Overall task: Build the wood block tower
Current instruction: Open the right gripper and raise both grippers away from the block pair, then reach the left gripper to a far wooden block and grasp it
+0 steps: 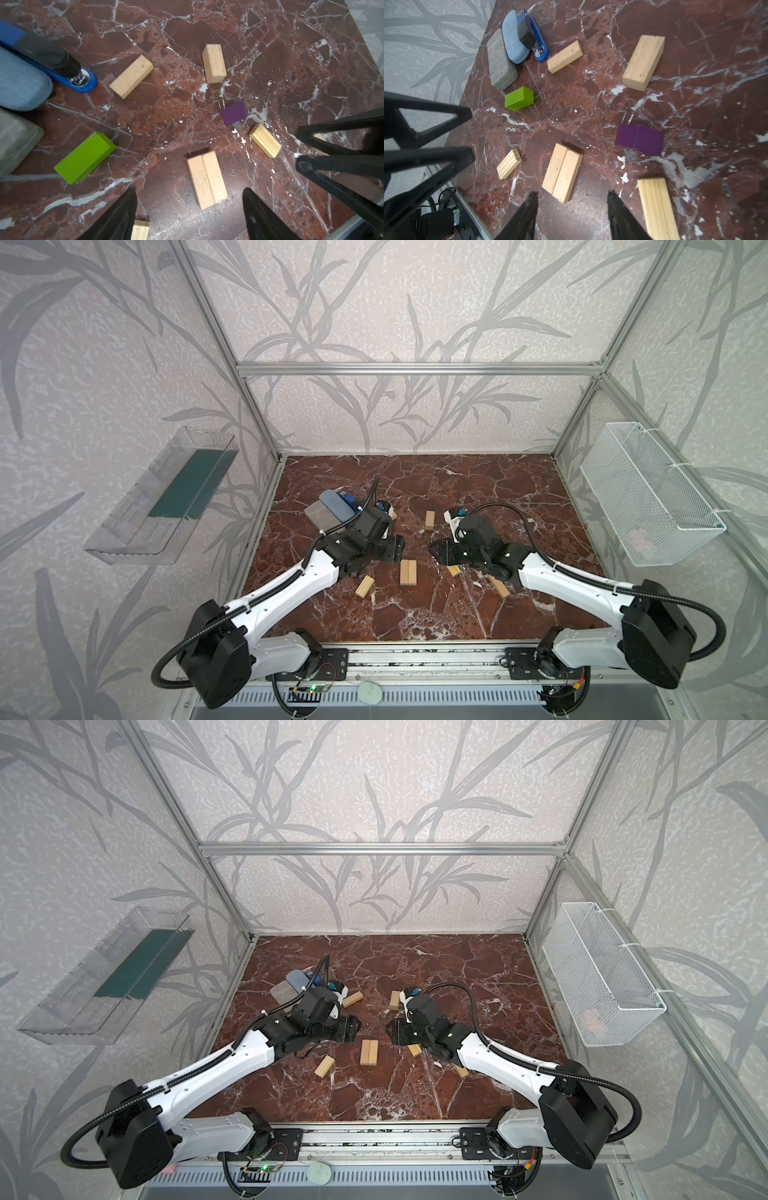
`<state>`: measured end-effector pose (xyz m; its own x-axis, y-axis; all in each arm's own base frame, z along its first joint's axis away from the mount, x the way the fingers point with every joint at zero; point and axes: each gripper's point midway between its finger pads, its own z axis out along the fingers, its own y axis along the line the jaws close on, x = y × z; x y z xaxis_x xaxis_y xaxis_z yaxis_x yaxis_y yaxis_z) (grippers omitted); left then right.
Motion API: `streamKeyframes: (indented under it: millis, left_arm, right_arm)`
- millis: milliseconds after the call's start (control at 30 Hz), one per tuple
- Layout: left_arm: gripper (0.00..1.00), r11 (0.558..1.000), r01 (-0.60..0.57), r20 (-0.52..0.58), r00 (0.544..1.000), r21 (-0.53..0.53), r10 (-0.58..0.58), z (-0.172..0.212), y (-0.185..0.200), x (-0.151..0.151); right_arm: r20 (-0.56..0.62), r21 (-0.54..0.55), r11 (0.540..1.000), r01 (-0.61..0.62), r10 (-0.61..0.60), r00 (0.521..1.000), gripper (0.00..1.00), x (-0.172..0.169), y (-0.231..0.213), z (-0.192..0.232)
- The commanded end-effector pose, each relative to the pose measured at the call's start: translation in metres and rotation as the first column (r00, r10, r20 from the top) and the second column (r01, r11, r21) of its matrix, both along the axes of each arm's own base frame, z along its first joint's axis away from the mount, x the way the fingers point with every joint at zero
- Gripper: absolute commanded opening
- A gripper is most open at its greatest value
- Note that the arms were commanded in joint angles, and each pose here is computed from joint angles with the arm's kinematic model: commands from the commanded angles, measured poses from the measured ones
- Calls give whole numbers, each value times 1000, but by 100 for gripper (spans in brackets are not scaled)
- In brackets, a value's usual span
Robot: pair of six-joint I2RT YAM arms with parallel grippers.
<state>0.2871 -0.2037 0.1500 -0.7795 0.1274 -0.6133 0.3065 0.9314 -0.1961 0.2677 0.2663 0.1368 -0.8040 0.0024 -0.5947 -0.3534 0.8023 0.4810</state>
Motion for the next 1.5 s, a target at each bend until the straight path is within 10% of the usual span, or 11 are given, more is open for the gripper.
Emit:
streamKeyframes:
  millis: [0, 633, 1467]
  left_arm:
    - [78, 993, 57, 4, 998, 102, -58, -5, 5, 18]
    - [71, 939, 76, -172, 985, 335, -18, -75, -8, 110]
    - [72, 974, 85, -370, 929, 212, -1, -125, -10, 143]
  right_arm:
    - [59, -71, 996, -58, 62, 996, 60, -2, -15, -2]
    - [278, -79, 979, -188, 202, 939, 77, -4, -16, -15]
    - [322, -48, 988, -148, 155, 934, 79, 1, -19, -10]
